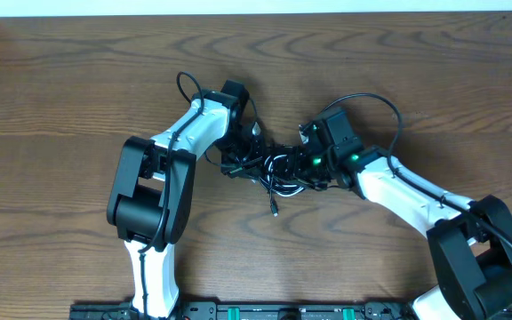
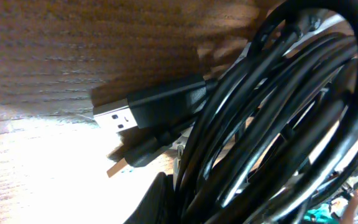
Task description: Untangle cables
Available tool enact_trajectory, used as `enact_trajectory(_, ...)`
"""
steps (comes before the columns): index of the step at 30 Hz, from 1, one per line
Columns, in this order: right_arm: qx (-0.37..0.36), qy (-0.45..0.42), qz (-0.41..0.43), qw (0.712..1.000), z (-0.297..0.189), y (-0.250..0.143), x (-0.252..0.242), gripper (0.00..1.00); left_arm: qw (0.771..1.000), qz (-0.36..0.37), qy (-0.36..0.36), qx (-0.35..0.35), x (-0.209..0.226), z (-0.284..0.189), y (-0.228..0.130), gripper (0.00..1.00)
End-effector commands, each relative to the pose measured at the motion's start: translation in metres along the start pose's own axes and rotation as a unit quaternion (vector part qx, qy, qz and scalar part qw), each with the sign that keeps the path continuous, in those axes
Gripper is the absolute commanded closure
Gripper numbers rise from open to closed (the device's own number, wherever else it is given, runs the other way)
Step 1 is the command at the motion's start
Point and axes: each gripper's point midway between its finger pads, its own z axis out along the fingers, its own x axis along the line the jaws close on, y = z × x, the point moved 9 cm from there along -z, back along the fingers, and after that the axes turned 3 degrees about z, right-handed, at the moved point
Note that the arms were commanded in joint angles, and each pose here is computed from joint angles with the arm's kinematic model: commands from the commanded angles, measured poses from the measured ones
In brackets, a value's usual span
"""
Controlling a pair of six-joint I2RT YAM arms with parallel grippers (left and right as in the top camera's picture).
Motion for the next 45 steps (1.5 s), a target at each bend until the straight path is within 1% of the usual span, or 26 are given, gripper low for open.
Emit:
enact_trajectory(1,-0.041,-0.017,-0.002,0.999,-0.001,0.004,0.006,0.77,1.0,-0.014,-0.009,0.004,-0.005,-0.002,0.001,0.92)
enact_trajectory(7,-0.057,-0.029,0.007,0.998,0.003,0.003,0.007,0.8,0.999,-0.017,-0.035,0.016,-0.009,-0.002,-0.001,0.92)
enact_trajectory(15,-0.074,-0.042,0.006,0.996,0.004,0.005,0.005,0.8,0.999,-0.023,-0.036,0.018,-0.009,-0.002,-0.001,0.92)
enact_trajectory(23,-0.062,-0.046,0.024,0.997,0.012,0.001,0.003,0.81,0.999,-0.027,-0.036,0.016,-0.009,-0.002,-0.001,0.92)
enact_trajectory(27,-0.053,-0.048,0.046,0.996,0.017,-0.002,0.001,0.81,1.0,-0.021,-0.022,0.001,-0.007,-0.002,0.003,0.92)
enact_trajectory(31,-0.054,-0.036,0.04,0.997,0.018,-0.001,0.004,0.82,1.0,-0.012,-0.024,-0.013,-0.009,-0.002,0.008,0.92)
enact_trajectory(34,-0.071,-0.017,0.01,0.997,0.015,0.007,0.01,0.82,0.999,-0.009,-0.025,-0.017,-0.009,-0.002,0.009,0.92)
enact_trajectory(38,-0.083,0.005,-0.007,0.996,0.001,0.016,0.021,0.78,1.0,-0.008,-0.025,-0.016,-0.009,-0.002,0.009,0.92)
enact_trajectory(41,-0.074,0.02,-0.011,0.997,-0.007,0.013,0.028,0.76,1.0,-0.009,-0.025,-0.015,-0.008,-0.002,0.008,0.92)
enact_trajectory(45,-0.039,0.03,-0.008,0.999,-0.009,0.004,0.029,0.76,1.0,-0.009,-0.025,-0.015,-0.008,-0.002,0.008,0.92)
